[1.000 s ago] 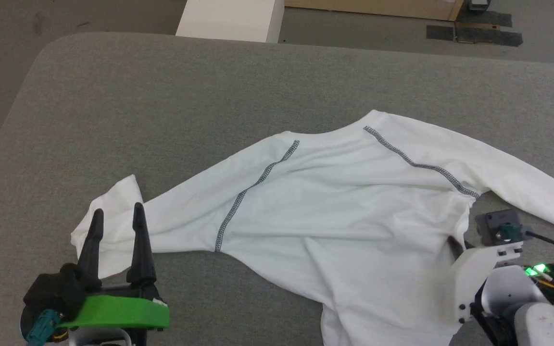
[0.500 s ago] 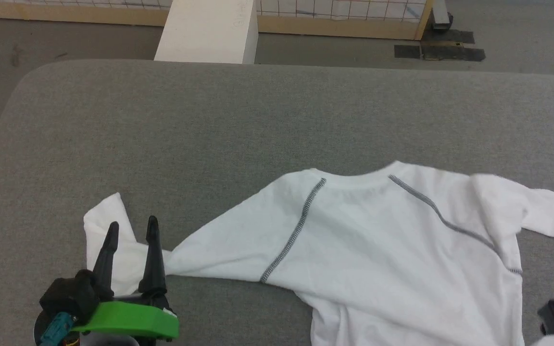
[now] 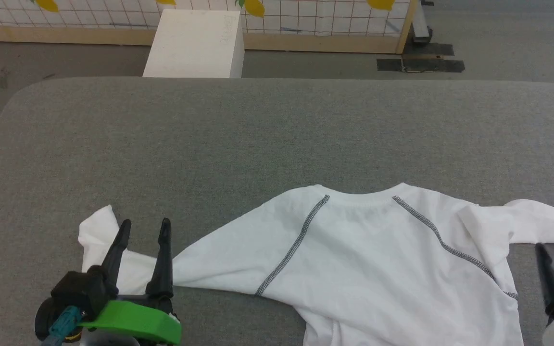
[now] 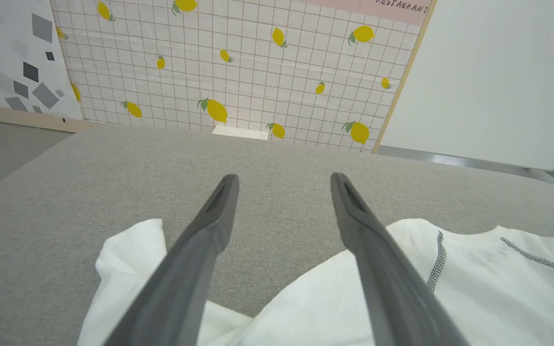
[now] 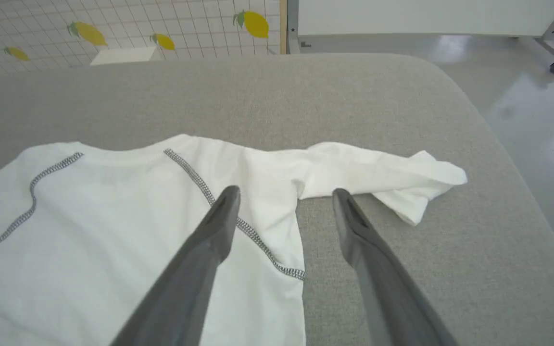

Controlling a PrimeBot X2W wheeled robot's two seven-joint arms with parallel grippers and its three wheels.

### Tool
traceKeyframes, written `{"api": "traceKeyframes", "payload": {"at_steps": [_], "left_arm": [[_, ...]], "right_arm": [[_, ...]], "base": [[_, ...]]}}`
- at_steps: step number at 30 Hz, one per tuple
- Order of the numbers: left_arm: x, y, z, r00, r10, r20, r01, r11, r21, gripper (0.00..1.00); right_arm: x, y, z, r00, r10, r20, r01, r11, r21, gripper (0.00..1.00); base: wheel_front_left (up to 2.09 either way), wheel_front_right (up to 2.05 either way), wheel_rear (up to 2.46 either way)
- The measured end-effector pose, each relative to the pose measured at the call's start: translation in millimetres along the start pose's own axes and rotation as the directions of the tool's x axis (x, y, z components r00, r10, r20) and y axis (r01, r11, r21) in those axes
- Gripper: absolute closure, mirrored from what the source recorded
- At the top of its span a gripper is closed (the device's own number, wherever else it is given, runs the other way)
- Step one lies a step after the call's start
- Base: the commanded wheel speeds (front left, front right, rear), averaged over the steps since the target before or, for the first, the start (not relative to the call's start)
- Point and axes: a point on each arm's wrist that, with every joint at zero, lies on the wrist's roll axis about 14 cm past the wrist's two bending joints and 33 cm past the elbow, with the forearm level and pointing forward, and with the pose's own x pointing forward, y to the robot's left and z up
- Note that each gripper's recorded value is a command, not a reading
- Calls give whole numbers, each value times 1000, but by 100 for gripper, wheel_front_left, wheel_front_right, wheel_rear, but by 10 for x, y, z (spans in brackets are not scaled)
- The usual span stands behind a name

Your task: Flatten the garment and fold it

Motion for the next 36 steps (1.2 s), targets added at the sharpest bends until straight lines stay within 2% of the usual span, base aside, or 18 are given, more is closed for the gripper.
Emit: {"api": "traceKeyframes", "payload": {"at_steps": [3, 6, 11, 16, 20, 25, 29, 34, 35, 36], "left_arm": [[92, -150, 71, 996, -94, -5, 95, 994, 49, 0], [258, -327, 120, 979, -204, -25, 206, 972, 114, 0], [544, -568, -28, 925, -349, -150, 372, 912, 174, 0], [730, -793, -442, 837, -434, -333, 500, 854, 142, 0], [716, -860, -889, 732, -456, -506, 572, 815, 94, 0], [661, -878, -1283, 610, -472, -637, 653, 755, 65, 0], [689, -716, -1553, 551, -428, -716, 666, 743, 68, 0], [674, -668, -1770, 455, -396, -798, 691, 722, 36, 0], [658, -677, -1795, 428, -395, -813, 700, 714, 22, 29], [654, -688, -1802, 409, -398, -821, 706, 708, 8, 100]], "right_arm": [[-6, -102, 371, 981, -29, 191, 23, 999, 31, 0], [28, -77, 472, 966, -24, 258, 16, 999, 34, 0], [167, -16, 396, 968, -8, 251, -3, 999, 42, 0], [348, 55, 272, 978, 9, 209, -18, 999, 39, 0], [476, 94, 176, 984, 18, 175, -25, 999, 39, 0], [593, 104, 68, 990, 18, 137, -24, 999, 39, 0], [658, 98, -14, 994, 14, 109, -18, 999, 37, 0], [720, 95, -89, 996, 12, 84, -15, 999, 36, 0], [736, 99, -91, 996, 12, 83, -15, 999, 36, 0], [750, 100, -86, 996, 12, 85, -16, 999, 36, 0]], "base": [[0, 0, 0], [0, 0, 0], [0, 0, 0], [0, 0, 0], [0, 0, 0], [0, 0, 0], [0, 0, 0], [0, 0, 0], [0, 0, 0], [0, 0, 0]]}}
